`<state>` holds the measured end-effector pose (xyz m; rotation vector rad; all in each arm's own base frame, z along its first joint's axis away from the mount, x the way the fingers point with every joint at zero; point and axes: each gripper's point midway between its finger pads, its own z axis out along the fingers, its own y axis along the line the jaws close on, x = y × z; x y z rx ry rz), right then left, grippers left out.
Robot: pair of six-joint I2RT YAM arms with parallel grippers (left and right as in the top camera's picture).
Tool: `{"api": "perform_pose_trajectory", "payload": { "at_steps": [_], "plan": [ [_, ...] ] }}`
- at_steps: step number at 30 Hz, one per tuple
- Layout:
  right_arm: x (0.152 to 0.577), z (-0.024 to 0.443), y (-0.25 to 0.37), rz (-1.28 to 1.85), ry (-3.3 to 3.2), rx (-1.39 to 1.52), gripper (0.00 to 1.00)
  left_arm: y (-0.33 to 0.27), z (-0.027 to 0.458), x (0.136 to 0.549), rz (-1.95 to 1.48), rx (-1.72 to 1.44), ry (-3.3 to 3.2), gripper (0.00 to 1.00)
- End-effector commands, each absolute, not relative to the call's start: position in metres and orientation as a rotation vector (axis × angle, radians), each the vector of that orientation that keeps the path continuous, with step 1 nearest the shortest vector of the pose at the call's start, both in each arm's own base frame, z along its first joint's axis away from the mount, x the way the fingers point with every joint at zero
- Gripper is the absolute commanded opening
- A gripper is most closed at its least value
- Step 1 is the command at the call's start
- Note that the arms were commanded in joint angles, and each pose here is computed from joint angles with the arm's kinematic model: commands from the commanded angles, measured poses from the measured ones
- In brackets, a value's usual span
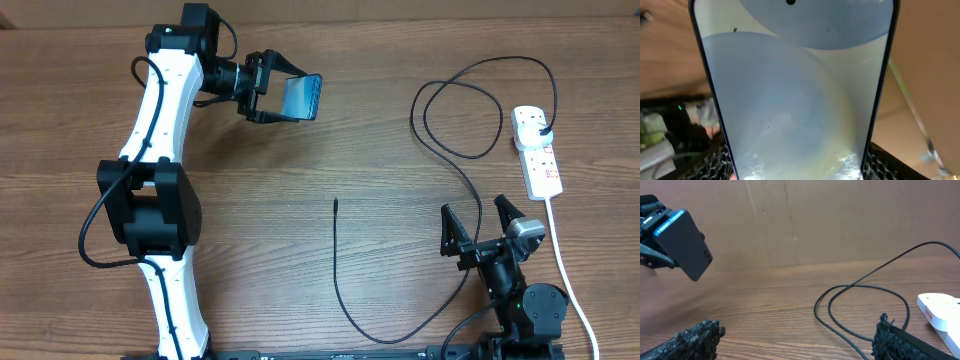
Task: Plug charger to phone and switch on socket
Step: 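Lift the phone with the left gripper and tilt it upright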
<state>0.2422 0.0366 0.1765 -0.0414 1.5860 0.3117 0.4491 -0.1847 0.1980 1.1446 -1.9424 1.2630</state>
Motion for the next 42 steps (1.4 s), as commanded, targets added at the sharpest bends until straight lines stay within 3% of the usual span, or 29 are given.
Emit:
{"api": "perform_pose_trajectory", "payload": {
  "at_steps": [1, 42],
  "plan": [
    [0.242, 0.175, 0.037, 0.313, 1.582, -0.039, 1.0, -0.193, 0.24, 0.446, 1.444, 0.978, -1.826, 0.04],
    [0.242, 0.175, 0.037, 0.313, 1.582, -0.039, 1.0, -0.201, 0.258, 0.441, 1.683, 0.671, -1.916, 0.04]
  ]
}}
